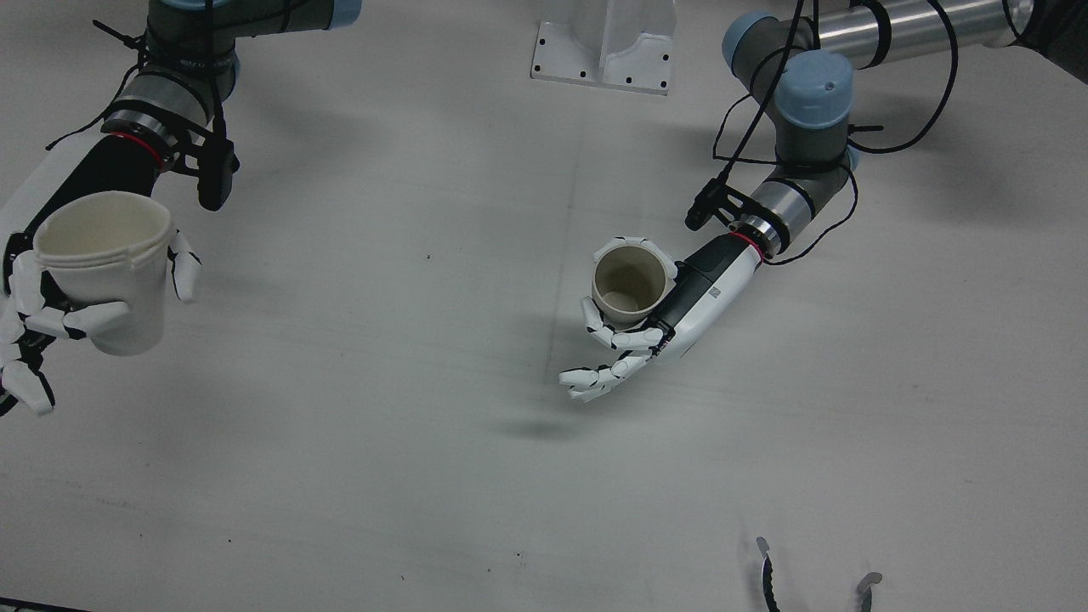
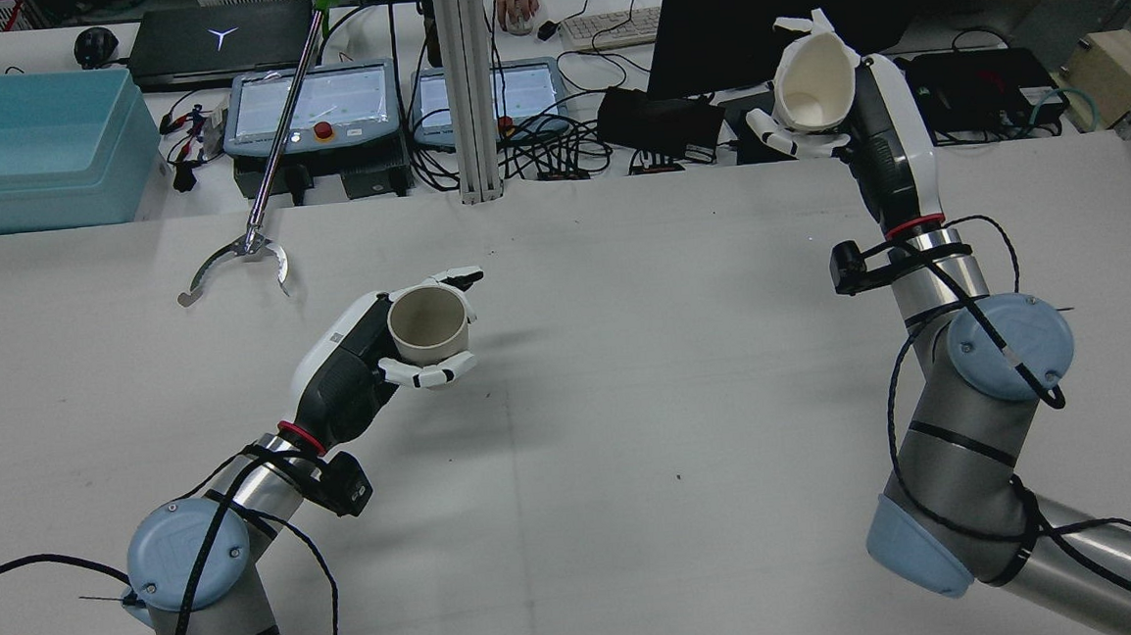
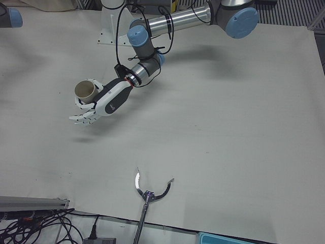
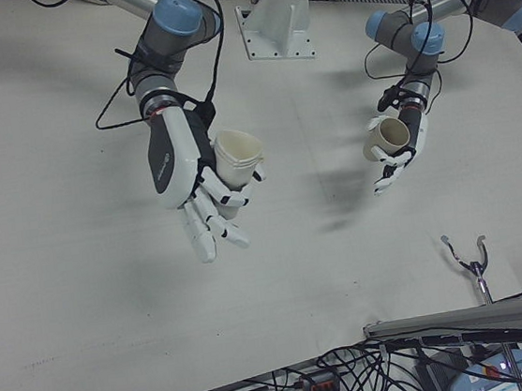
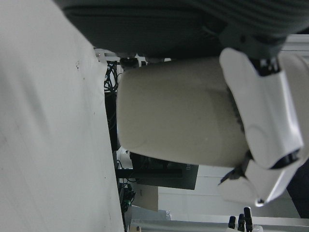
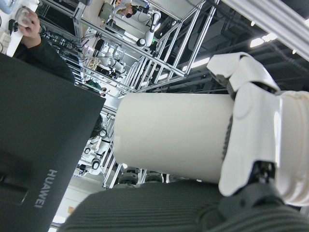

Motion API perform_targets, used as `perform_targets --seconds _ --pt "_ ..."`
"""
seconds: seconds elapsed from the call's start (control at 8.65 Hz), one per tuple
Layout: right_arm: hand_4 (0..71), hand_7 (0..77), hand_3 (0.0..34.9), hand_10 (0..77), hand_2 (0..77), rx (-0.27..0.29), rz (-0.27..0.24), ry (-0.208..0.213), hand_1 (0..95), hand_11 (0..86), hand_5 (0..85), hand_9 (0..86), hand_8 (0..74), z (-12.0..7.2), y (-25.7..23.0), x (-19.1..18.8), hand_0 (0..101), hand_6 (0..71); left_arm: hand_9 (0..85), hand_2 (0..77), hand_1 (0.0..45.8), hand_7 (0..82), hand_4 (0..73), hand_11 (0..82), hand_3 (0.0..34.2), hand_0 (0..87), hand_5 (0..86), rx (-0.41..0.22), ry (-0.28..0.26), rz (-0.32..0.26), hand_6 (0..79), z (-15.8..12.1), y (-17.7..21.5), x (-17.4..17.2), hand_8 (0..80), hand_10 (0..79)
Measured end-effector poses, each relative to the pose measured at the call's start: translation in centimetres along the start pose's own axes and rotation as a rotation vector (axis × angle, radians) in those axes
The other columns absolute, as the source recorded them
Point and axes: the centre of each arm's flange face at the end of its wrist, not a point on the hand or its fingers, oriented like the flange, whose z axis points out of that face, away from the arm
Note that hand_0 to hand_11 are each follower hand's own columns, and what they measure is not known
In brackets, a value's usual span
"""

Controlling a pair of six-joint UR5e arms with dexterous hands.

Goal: Pour water
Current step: 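Tilt the white cup over the beige cup held by the left hand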

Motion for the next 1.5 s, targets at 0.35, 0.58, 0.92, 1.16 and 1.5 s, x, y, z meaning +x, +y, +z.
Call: perform_targets --seconds 0.35,0.58,0.92,1.16,1.5 --pt "25.1 24.0 0.0 3.8 31.1 -0.069 -0.113 -0.038 27.3 7.1 63.3 5.4 1.6 -0.4 8.0 -1.2 58 12.5 15.3 43.1 12.0 21.8 46.4 9.8 0.0 49.5 43.6 -0.042 0.001 0.008 13.6 1.6 3.1 -0.8 9.3 6.0" --pt "24.0 24.0 0.0 3.8 34.4 -0.122 -0.271 -0.074 28.9 7.1 63.3 5.4 1.6 -1.8 12.4 -3.8 58 12.5 15.3 43.1 11.4 21.8 46.4 9.8 0.0 49.3 43.6 -0.052 0.003 0.006 13.6 2.2 3.9 -0.9 9.3 6.0" --pt "20.2 20.2 0.0 3.8 38.7 -0.17 -0.532 -0.068 27.3 8.7 64.9 5.4 2.2 -4.2 14.1 -4.0 55 12.0 15.3 43.1 11.4 21.8 46.4 8.7 0.0 49.2 43.6 -0.06 0.007 0.001 13.6 2.3 4.3 -0.5 9.3 5.4" --pt "19.6 20.2 0.0 3.8 40.9 -0.178 -0.612 -0.03 26.7 8.7 65.4 5.4 2.2 -4.9 13.0 -2.3 54 12.0 15.3 43.1 11.4 21.8 46.4 8.7 0.0 49.4 43.6 -0.064 0.008 -0.003 13.6 2.4 4.6 -0.5 9.3 5.4" --pt "20.7 19.1 0.0 3.8 46.4 -0.175 -0.656 -0.005 25.6 8.2 66.0 5.4 2.2 -5.1 12.7 -2.4 53 10.9 15.3 43.1 11.4 21.8 46.4 8.7 0.0 49.4 43.6 -0.073 0.007 -0.007 13.6 2.6 5.5 -0.7 9.3 5.4"
